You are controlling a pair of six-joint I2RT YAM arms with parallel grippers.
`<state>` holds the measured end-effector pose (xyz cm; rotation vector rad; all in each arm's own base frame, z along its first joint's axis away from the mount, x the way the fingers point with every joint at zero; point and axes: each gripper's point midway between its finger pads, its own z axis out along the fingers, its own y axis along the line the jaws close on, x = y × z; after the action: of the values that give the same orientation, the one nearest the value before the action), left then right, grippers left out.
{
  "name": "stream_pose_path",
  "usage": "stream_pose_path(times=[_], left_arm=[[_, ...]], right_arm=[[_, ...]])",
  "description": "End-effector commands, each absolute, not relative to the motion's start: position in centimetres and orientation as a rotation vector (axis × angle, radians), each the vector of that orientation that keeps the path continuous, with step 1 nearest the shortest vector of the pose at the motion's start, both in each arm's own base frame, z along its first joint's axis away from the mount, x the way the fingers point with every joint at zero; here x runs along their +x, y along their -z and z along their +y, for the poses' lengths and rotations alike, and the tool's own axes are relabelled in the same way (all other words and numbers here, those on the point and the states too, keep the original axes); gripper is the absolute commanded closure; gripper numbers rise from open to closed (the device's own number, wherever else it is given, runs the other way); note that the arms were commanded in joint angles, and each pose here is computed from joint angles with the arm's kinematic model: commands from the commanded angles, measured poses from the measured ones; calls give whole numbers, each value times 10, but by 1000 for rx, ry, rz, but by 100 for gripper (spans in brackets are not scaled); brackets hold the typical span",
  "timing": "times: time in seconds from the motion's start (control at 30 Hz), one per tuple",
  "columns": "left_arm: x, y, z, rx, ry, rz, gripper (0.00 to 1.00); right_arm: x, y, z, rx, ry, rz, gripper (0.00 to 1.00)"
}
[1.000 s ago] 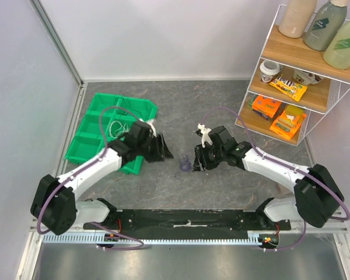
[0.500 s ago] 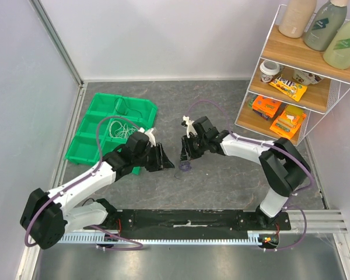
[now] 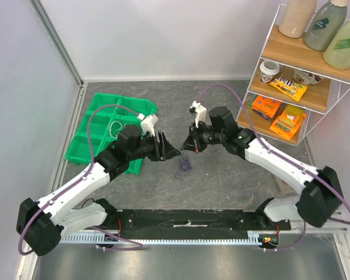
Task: Untangle the cables
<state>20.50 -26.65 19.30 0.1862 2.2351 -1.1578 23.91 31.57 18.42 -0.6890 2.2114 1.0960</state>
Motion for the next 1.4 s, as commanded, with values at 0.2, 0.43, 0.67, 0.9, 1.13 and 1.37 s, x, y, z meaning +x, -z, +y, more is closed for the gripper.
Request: stream_pose_path(times=[0.2,0.43,0.67,0.9,1.13,1.37], left_arm=[[212,-243,-265,177,1196,2042,31],[195,-239,-249,81,1223,2038,27],[182,-235,-230,13,1209,2030,24],[183,-246,-238,27,1276,1978,15],[174,-290,-273,277,1492,1808,26],[165,-321,-295,500,1586,1741,28]], right_arm=[[273,-154,297,-576,-817,2340,41],[267,-67,309,-674,-712,2594,32],[270,-49,316,-697,-649,2615,85],[257,-132,319,-775,-811,2384,100],[206,-225,313,-863,-1099,2103,100],[200,-294,291,-727,-1187,1957,100]])
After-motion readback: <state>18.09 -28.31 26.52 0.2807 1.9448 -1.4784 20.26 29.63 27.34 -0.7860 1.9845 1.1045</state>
